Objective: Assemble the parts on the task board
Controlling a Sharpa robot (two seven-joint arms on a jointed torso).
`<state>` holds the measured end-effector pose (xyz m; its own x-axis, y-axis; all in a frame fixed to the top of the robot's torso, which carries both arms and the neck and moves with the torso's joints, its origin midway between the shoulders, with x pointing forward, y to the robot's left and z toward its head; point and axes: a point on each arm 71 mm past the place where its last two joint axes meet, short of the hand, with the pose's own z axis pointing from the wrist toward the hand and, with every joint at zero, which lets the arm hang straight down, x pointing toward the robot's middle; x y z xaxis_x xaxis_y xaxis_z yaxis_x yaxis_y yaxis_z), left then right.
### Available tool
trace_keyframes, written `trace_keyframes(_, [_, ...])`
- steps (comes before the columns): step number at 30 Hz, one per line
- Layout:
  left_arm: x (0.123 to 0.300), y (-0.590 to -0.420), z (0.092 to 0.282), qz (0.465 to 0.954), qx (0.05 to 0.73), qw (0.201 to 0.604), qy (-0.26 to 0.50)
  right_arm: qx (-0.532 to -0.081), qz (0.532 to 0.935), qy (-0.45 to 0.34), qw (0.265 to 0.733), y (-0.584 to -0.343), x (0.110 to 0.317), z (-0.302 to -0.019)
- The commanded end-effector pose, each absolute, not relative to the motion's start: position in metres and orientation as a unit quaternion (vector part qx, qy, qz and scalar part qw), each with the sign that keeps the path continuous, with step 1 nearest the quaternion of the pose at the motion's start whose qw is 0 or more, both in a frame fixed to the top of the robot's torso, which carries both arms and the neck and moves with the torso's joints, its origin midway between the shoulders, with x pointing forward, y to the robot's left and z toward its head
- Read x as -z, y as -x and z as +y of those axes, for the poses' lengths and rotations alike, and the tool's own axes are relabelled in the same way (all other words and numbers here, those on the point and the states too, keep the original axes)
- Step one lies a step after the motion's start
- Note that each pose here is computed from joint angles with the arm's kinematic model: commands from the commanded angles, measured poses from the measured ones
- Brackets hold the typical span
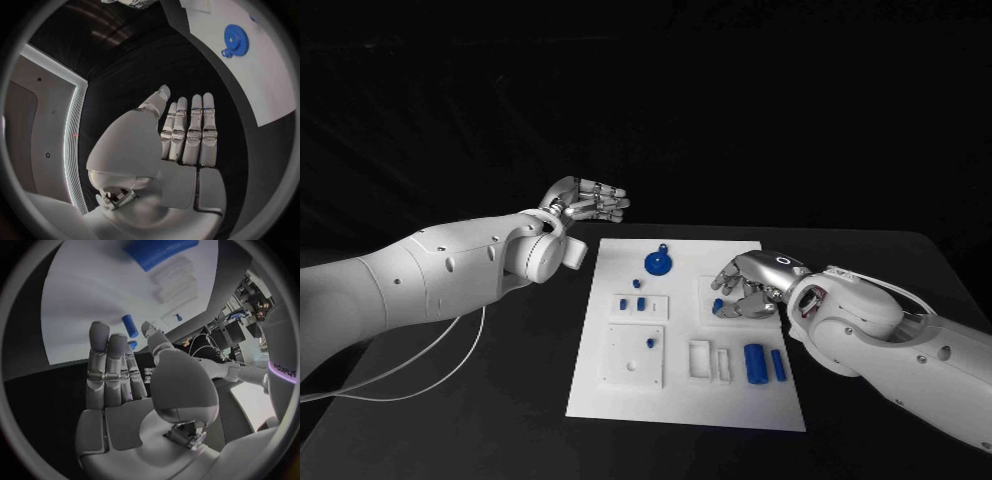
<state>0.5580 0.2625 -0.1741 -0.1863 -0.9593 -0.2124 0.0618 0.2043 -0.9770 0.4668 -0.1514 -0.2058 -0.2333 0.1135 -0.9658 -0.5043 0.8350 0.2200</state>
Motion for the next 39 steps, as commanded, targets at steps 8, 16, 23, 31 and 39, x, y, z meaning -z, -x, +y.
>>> trace_keyframes(8, [0.173, -0.557, 0.260, 0.584, 0.510, 0.504, 0.380, -0.230, 0.740, 0.158, 0.611, -0.465, 0.216, -0.143])
trace_keyframes(16, [0.174, -0.557, 0.260, 0.585, 0.510, 0.503, 0.381, -0.229, 0.741, 0.163, 0.610, -0.464, 0.221, -0.139])
trace_keyframes(23, [0.174, -0.558, 0.260, 0.585, 0.510, 0.503, 0.381, -0.232, 0.737, 0.164, 0.614, -0.463, 0.222, -0.136])
trace_keyframes(31, [0.174, -0.558, 0.260, 0.585, 0.510, 0.503, 0.381, -0.227, 0.728, 0.162, 0.627, -0.463, 0.221, -0.135])
trace_keyframes(39, [0.174, -0.558, 0.261, 0.586, 0.509, 0.503, 0.381, -0.232, 0.716, 0.147, 0.642, -0.461, 0.217, -0.137])
